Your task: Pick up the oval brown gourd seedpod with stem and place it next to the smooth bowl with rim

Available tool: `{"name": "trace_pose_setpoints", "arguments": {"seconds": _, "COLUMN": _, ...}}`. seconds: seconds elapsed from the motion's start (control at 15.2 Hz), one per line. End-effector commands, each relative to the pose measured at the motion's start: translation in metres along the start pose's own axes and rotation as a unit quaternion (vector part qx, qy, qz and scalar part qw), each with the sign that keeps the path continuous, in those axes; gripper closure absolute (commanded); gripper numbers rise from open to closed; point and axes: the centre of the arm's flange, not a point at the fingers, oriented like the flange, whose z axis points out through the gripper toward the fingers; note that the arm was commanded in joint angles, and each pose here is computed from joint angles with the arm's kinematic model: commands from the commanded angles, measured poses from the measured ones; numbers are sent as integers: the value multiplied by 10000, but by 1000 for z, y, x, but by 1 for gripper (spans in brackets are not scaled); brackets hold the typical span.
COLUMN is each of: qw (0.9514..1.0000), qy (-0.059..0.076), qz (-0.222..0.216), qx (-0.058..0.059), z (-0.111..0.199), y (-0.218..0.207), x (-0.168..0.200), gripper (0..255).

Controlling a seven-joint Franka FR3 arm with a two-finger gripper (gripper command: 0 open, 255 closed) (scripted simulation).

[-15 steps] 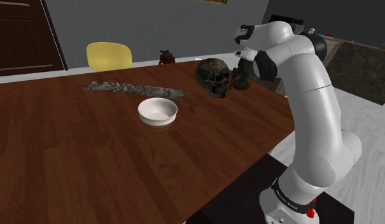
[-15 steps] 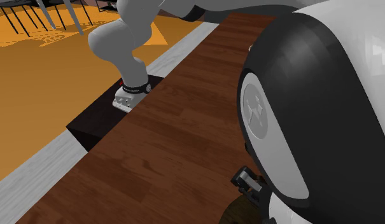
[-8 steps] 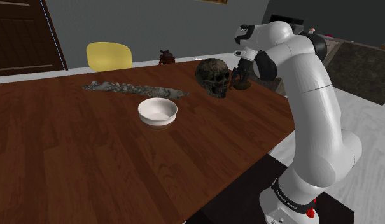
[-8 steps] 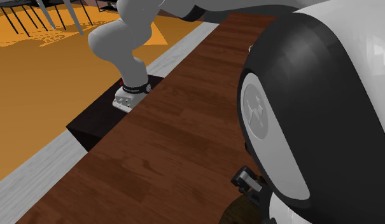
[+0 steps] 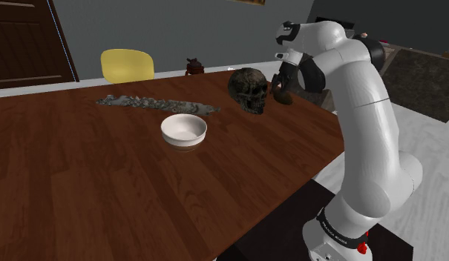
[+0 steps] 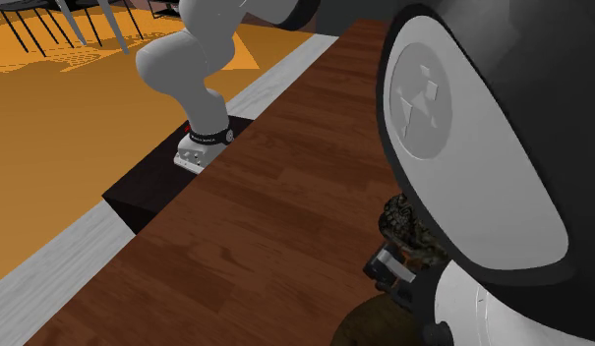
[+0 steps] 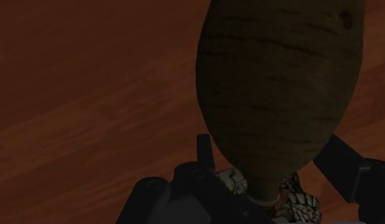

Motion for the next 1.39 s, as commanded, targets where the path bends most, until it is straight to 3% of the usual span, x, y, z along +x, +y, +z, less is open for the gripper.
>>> {"name": "trace_pose_setpoints", "arguments": {"seconds": 0.0, "qw": 10000, "qy": 0, "qz": 0, "qx": 1, "z": -11, "y": -2, "x": 3, "gripper": 255}}
{"name": "trace_pose_setpoints", "arguments": {"seconds": 1.32, "qw": 10000, "qy": 0, "qz": 0, "qx": 1, "z": -110, "y": -23, "x": 34, "gripper": 255}}
